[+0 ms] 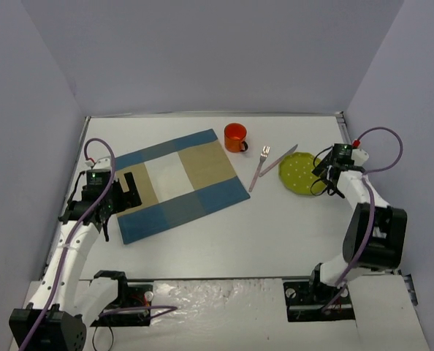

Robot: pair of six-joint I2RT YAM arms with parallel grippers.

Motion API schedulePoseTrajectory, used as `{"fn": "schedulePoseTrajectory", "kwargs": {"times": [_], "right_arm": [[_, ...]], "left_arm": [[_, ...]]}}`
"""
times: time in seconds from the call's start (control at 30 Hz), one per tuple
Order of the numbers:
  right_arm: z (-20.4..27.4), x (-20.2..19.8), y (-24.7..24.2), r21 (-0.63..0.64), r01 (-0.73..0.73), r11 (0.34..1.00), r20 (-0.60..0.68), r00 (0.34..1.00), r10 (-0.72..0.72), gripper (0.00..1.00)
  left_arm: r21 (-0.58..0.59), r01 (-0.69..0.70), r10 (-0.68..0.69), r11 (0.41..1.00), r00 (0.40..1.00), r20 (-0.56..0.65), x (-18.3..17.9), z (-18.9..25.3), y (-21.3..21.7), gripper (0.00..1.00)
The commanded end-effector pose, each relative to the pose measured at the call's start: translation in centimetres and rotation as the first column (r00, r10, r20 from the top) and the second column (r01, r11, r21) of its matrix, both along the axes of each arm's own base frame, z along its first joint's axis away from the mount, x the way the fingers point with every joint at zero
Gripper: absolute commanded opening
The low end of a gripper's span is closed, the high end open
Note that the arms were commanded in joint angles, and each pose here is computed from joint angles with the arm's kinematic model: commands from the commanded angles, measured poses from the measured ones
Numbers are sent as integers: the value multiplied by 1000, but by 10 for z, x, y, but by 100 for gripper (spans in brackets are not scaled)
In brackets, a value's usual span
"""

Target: Set the dinner table for one person

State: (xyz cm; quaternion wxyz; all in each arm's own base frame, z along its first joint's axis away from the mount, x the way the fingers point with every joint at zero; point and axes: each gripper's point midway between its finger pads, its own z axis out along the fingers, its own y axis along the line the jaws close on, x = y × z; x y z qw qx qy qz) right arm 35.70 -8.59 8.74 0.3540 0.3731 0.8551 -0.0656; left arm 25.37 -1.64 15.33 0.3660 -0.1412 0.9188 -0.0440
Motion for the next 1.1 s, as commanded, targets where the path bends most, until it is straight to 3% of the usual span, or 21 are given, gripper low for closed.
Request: {"fn": "schedulePoseTrajectory", "kwargs": {"times": [0.0,0.17,0.67,1.07], "right_arm": [[-30,2,-7,50,68,996,-66,996,-64,76],[-54,7,-5,90,73,993,-101,993,-64,62],[-72,-10,25,250,170,953,-72,985,-156,54],[-85,-19,26,239,224,945,-114,973,-202,43]], "left_arm": [[32,24,-26,999,996,83,10,10,0,97],[79,-9,2,997,996,93,11,11,8,97],[97,-29,21,995,996,83,11,9,12,97],[109,-36,28,993,997,77,11,9,14,97]]}}
